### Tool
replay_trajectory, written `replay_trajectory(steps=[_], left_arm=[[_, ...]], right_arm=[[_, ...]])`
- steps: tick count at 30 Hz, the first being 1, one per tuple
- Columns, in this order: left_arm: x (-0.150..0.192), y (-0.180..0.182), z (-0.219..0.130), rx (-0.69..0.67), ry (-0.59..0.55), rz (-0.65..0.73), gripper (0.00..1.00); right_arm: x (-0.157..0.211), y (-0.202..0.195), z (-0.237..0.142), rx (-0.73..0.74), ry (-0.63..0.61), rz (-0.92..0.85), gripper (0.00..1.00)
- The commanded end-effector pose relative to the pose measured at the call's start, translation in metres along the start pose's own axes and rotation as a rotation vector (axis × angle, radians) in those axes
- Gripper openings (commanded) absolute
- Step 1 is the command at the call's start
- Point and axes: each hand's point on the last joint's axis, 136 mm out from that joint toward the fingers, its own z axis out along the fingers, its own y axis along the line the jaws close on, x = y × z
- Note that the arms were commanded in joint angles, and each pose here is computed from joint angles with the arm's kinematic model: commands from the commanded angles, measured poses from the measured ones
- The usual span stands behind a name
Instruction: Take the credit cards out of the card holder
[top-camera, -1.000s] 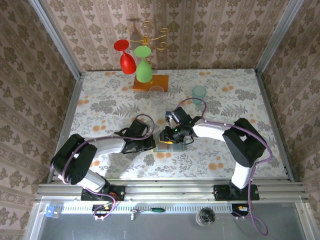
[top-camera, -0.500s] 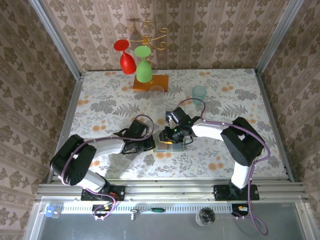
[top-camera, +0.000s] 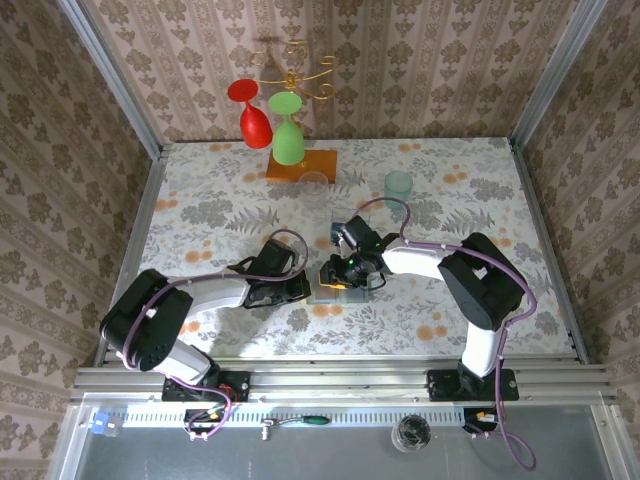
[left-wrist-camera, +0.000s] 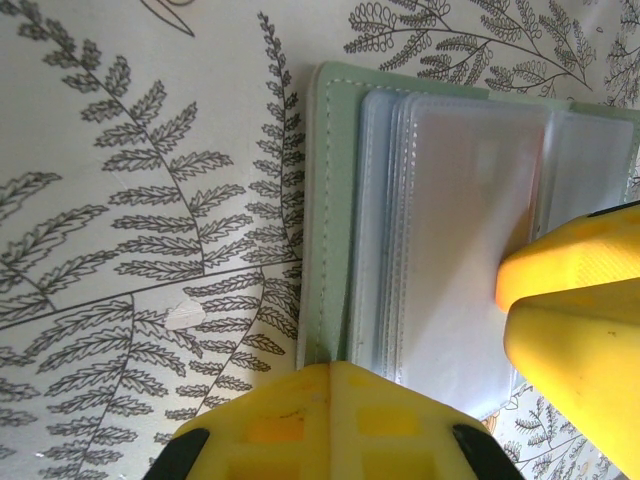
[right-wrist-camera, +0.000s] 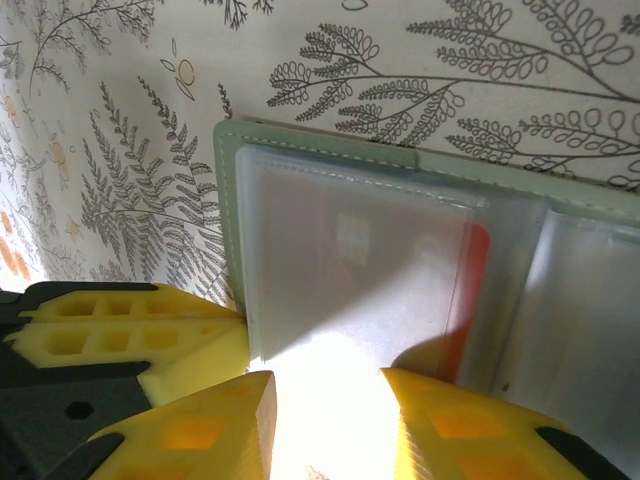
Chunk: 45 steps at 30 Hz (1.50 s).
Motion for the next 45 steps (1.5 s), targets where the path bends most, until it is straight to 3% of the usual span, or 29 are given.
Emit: replay_trajectory(steps=[1,45], left_arm=[[0.007,0.007,-0.003,-0.014,0.019,0.002,0.03],[-0.001,0.001,-0.009,-0.053,0.043,0.013,0.04]], right_arm=[[-0.001,-0.005,0.0,0.055,0.0,0.001,0.32],[0.0,-0.022,-0.015,0.086,-0.043,-0.001,0.32]])
